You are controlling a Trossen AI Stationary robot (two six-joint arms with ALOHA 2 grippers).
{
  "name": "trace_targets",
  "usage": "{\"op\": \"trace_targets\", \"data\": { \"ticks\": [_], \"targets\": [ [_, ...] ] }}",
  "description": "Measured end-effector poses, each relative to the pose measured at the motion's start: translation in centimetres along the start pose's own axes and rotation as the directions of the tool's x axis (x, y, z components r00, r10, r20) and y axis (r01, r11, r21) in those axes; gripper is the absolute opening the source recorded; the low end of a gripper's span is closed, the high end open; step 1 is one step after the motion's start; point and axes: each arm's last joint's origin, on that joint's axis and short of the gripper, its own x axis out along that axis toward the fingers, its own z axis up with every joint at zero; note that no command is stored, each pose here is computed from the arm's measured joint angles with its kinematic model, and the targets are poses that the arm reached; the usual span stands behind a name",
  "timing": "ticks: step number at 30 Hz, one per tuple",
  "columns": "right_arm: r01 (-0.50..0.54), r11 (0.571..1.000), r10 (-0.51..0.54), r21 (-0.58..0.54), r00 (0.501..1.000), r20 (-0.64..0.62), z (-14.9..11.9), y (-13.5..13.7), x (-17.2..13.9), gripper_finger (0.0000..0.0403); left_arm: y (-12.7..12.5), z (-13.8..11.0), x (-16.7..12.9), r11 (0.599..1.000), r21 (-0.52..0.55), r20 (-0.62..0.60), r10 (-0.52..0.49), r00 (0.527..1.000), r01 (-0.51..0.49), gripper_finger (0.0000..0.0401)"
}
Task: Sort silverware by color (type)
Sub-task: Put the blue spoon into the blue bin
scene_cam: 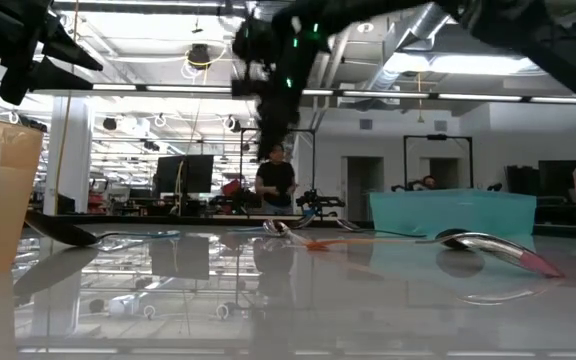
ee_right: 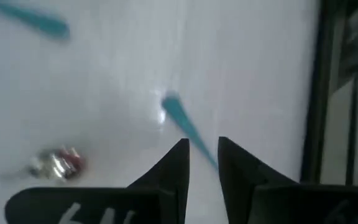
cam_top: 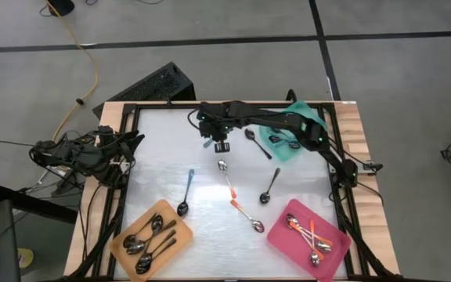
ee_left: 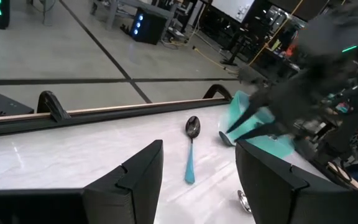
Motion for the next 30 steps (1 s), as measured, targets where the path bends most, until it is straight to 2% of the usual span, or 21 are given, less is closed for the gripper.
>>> {"op": "trace_targets", "data": {
  "ticks": [5,9,14,20,23,24,27,30],
  "targets": [
    [-0.03,0.999,0.032,0.031,0.996,-0.079,-1.6,-1.1,5.1,0.0092,0.0,0.0,0.0,1.0,0.0,0.001,0.0,1.0,0.0,0.0184],
    [-0.055,0.997,0.048,-0.045,0.987,-0.154,-2.6,-1.0,7.2,0.0092,0.0,0.0,0.0,1.0,0.003,0.001,0.0,1.0,0.0,0.0184],
    [-0.069,0.99,0.043,-0.124,0.978,-0.205,-3.7,-1.7,8.2,0.0092,0.0,0.0,0.0,1.0,0.003,0.001,0.001,1.0,-0.001,0.0184],
    [-0.072,0.991,0.045,-0.111,0.973,-0.228,-4.5,-2.8,8.3,0.0092,0.0,0.1,0.0,1.0,-0.014,0.015,0.013,1.0,-0.013,0.0184],
    [-0.122,0.986,0.087,-0.112,0.956,-0.279,-4.9,-2.6,7.2,0.0092,-0.5,0.4,0.0,0.995,-0.099,0.022,-0.033,0.999,0.035,0.0184],
    [-0.126,0.985,0.089,-0.118,0.956,-0.281,-4.6,-2.6,6.3,0.0092,-0.9,0.6,0.1,0.993,-0.098,0.019,-0.063,0.998,0.065,0.0184],
    [-0.113,0.986,0.078,-0.122,0.963,-0.259,-3.7,-2.6,2.3,0.0092,-2.3,1.0,0.4,0.987,-0.062,0.017,-0.144,0.989,0.145,0.0182],
    [-0.072,0.99,0.047,-0.119,0.979,-0.198,-2.8,-2.7,-2.8,0.0092,-4.0,1.3,1.1,0.99,0.013,0.058,-0.141,0.988,0.14,0.0176]
  ]
}}
